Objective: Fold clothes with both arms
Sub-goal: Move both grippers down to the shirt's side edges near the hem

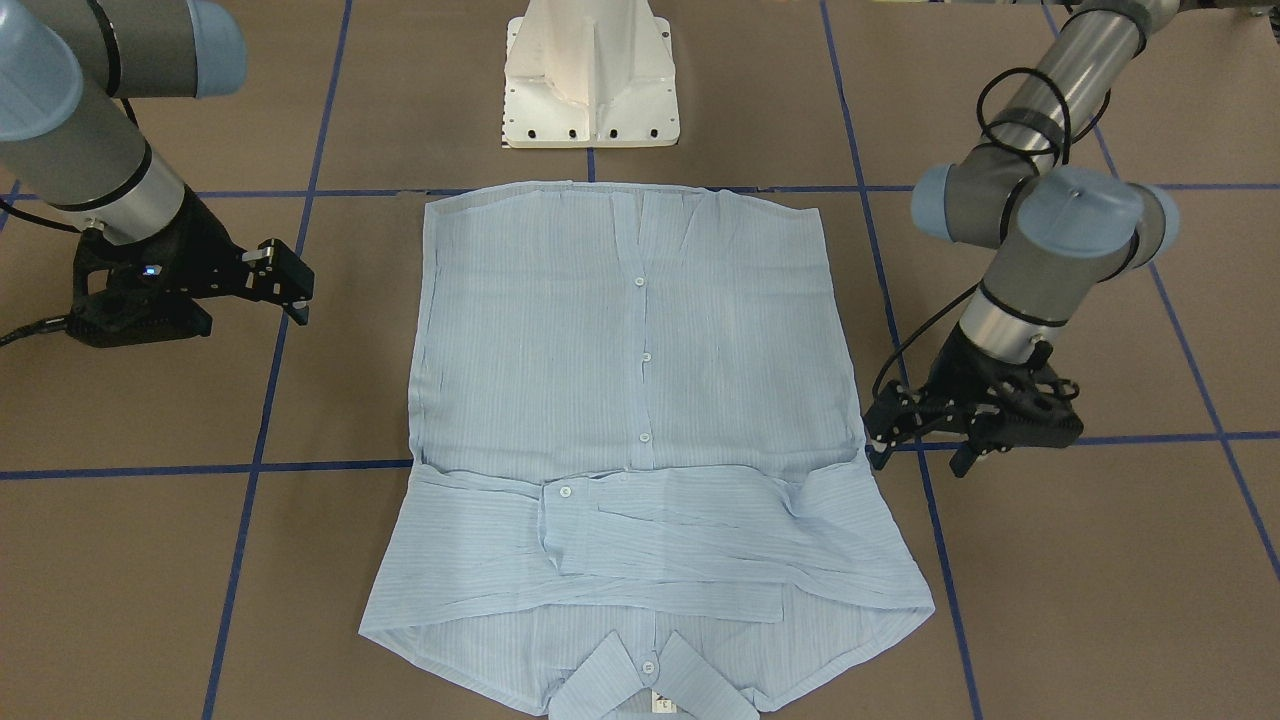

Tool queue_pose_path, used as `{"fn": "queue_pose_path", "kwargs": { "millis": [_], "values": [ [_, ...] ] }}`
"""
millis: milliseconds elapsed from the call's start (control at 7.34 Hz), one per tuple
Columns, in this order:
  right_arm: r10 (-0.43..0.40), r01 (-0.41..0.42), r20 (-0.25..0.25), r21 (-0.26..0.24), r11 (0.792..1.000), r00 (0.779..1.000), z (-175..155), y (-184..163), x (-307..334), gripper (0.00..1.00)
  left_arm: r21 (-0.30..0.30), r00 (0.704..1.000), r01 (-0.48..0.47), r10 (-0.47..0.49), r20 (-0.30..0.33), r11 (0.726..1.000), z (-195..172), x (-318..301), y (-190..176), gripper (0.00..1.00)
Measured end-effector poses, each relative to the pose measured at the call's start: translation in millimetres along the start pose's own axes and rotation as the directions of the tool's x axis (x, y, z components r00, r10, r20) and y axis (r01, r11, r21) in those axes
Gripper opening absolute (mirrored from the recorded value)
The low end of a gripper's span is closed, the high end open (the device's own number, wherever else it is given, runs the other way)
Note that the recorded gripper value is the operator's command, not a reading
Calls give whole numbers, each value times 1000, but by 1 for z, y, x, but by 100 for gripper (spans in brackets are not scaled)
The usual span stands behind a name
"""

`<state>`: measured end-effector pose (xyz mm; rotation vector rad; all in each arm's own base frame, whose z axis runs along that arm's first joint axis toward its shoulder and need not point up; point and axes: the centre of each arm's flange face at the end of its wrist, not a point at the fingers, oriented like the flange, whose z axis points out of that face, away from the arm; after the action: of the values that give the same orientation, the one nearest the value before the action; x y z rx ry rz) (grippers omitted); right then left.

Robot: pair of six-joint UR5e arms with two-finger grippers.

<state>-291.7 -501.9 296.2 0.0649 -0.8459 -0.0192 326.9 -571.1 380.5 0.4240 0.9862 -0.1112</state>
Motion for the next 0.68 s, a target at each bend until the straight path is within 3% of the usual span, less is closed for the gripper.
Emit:
{"fn": "queue_pose_path", "kwargs": {
  "millis": [273,681],
  "values": [
    [35,-36,27,27,999,999,29,53,-22,100,-89,1000,24,-25,-1,996,-57,-15,46,99],
    [54,-53,36,-12,999,998,62,123,-51,100,-164,981,192,-193,7,968,-80,-24,112,99]
  ]
}}
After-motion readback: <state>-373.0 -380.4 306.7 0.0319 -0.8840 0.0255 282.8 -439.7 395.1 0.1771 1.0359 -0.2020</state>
